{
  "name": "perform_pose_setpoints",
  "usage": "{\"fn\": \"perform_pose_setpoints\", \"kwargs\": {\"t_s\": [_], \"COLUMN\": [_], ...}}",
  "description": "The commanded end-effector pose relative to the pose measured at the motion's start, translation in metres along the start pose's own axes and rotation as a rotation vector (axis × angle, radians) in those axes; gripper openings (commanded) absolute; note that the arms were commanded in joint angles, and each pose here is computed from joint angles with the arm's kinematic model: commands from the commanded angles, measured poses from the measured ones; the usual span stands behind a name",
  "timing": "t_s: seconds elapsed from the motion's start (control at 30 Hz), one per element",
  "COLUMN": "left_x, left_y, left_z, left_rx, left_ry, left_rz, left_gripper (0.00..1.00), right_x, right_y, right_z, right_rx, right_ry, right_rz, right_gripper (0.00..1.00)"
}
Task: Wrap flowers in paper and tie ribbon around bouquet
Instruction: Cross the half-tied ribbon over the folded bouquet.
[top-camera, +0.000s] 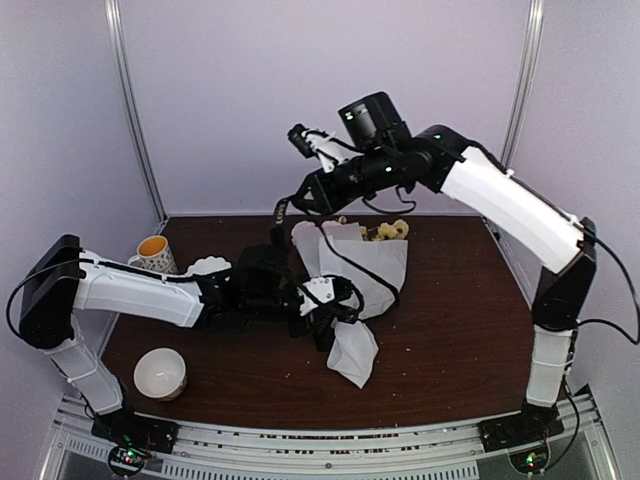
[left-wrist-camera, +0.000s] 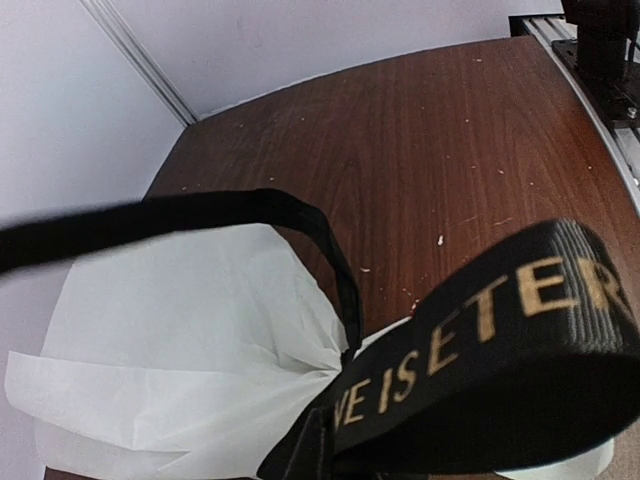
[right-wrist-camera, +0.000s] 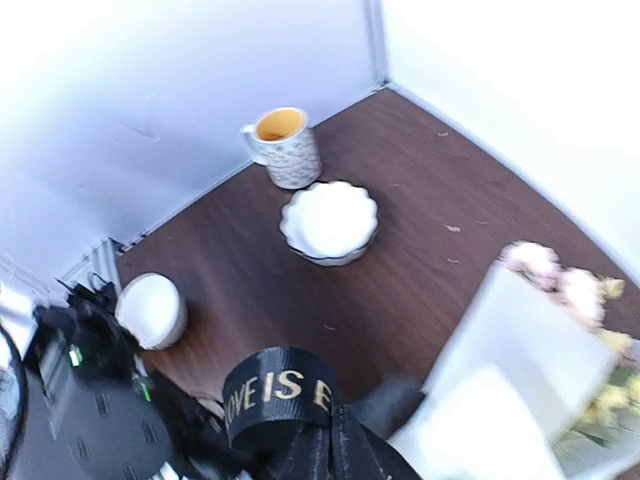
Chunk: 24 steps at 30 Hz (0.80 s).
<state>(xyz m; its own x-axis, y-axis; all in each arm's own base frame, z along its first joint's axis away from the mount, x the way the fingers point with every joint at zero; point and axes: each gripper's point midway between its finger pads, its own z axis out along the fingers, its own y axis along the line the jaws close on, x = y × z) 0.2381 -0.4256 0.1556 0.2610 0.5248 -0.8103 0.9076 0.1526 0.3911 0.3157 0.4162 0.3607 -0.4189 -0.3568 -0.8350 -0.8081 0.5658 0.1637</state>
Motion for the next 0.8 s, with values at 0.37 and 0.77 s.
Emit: {"fn": "perform_pose_setpoints", "kwargs": {"t_s": [0.37,0.77], "left_x": [-0.028,-0.024], "left_y": [-0.006,0.013], "left_z": [-0.013,-0.007], "left_rx": [0.036,0.082], "left_ry": [-0.151,-0.215], "left_rz": [-0.097,-0.275], "left_gripper": [0.00,0.00], "right_x": [0.004,0.141], "right_y": [-0.013,0.025], "right_z": [-0.004,-0.047], "right_rx": [-0.013,-0.164], "right_ry": [-0.031,-0.291], "right_rz": [0.041,-0.367], "right_gripper": [1.00,0.72]}}
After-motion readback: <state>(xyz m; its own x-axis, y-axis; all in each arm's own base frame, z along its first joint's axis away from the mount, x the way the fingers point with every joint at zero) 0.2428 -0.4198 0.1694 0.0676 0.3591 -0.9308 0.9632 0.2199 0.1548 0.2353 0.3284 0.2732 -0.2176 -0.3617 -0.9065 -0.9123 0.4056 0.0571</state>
